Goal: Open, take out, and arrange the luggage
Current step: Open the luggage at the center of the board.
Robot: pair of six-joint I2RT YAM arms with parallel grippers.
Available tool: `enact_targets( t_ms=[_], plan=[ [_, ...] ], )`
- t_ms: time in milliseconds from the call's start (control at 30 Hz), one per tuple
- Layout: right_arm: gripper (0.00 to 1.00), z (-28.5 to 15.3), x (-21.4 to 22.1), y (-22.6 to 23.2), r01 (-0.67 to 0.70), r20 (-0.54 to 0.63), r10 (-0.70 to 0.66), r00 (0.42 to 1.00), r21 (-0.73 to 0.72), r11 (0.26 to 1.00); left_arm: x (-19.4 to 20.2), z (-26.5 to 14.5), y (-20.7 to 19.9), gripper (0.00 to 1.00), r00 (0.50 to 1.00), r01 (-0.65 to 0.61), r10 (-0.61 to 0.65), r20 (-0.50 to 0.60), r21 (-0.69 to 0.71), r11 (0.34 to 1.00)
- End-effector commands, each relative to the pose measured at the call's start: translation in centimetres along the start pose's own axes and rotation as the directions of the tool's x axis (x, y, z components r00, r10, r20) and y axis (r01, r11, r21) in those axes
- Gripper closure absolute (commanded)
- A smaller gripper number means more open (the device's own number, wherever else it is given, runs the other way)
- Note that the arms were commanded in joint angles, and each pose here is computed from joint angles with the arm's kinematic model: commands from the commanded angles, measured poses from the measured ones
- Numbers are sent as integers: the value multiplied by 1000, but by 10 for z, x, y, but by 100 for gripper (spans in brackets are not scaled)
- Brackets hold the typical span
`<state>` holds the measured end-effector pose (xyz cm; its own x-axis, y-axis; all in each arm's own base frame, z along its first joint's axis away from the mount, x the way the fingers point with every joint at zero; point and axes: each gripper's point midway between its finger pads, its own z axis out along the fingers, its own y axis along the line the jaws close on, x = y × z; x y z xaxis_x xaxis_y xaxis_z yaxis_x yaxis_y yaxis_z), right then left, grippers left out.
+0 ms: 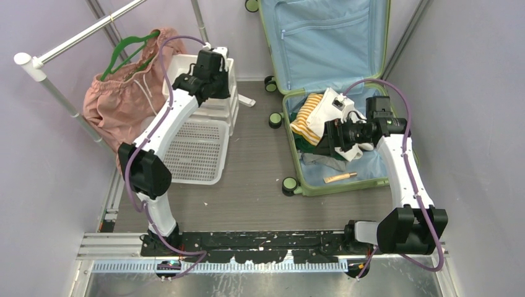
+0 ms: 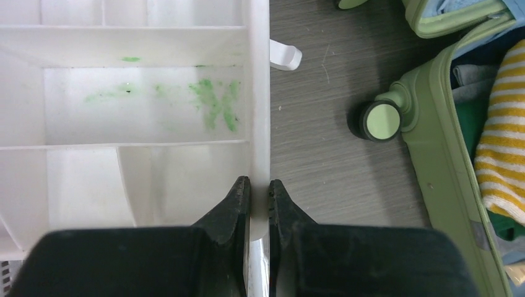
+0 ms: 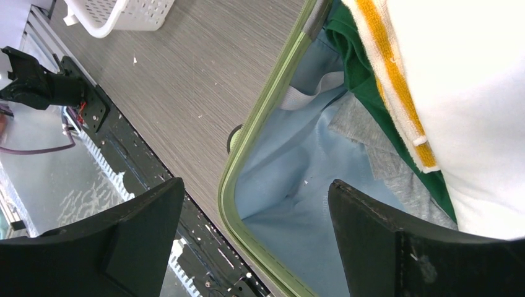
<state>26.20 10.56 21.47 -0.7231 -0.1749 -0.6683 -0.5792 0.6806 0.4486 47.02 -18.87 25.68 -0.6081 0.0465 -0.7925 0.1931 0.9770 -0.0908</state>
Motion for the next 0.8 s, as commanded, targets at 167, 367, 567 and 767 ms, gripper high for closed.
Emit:
enact_targets(
  t_ms=[167,367,567,767],
  plan=[
    [8,-7,-15,8,48,71,-46,996,-14,999,-24,-34,-60,100,986,157,-164,42,136,978],
    [7,-7,-13,7,49,77,-49,996,-10,999,-21,-35,-94,100,960,263,-275,43,182,947],
    [6,-8,-11,7,49,83,-49,995,-6,999,-11,-31,-123,97,943,327,-334,18,155,932],
    [5,-9,-11,7,50,87,-49,995,-6,999,-11,-25,-140,86,912,406,-410,7,125,906]
  ],
)
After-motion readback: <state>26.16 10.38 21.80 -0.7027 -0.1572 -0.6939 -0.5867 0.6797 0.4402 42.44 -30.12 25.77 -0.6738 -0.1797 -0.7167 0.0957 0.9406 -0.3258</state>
